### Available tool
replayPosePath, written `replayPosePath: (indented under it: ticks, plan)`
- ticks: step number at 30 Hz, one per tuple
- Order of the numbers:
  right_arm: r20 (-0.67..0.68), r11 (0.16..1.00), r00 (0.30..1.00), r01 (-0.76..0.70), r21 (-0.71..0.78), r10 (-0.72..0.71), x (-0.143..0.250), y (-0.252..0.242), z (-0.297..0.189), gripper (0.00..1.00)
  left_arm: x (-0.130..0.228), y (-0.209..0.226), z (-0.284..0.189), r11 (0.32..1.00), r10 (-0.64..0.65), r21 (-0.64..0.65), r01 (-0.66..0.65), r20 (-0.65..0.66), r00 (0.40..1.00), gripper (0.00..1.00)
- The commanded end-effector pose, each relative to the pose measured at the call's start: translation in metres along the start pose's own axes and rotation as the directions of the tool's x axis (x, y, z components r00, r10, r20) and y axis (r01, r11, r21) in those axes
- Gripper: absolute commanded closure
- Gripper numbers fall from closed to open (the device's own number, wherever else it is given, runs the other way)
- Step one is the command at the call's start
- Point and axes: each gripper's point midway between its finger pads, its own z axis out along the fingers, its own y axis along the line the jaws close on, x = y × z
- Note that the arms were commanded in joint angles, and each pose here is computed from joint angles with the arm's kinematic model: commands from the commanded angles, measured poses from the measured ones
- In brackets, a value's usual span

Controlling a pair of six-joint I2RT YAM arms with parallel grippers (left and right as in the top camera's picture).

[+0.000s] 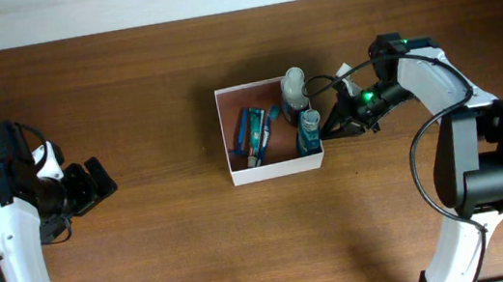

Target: Pack container

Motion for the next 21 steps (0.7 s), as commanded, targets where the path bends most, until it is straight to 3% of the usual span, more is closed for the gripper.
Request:
replayPosePath:
  ticks: [1, 11, 14, 17, 21]
  plan:
    - [0.009, 0.995, 0.999, 0.042, -0.089, -0.041, 0.000, 0.018, 0.000, 0.96, 0.000, -0.001, -0.004, 1.000, 0.007, 0.011, -0.007, 0.013, 1.000, 0.01]
    - [0.060, 0.995, 0.998, 0.040, -0.093, -0.035, -0.010, 0.010, -0.014, 0.96, 0.000, -0.001, -0.004, 1.000, 0.007, 0.011, -0.007, 0.013, 1.000, 0.01]
    - [0.097, 0.996, 0.995, 0.024, -0.090, -0.015, -0.018, 0.004, -0.031, 0.87, 0.000, -0.001, -0.004, 1.000, 0.007, 0.011, -0.007, 0.013, 1.000, 0.01]
    - [0.124, 1.000, 0.992, -0.026, 0.017, 0.024, -0.021, -0.015, -0.061, 0.76, 0.000, -0.001, -0.004, 1.000, 0.007, 0.011, -0.007, 0.013, 1.000, 0.01]
    - [0.125, 0.944, 0.990, -0.095, 0.317, 0.057, -0.014, -0.048, -0.112, 0.62, 0.000, -0.001, -0.004, 1.000, 0.007, 0.011, -0.007, 0.013, 1.000, 0.01]
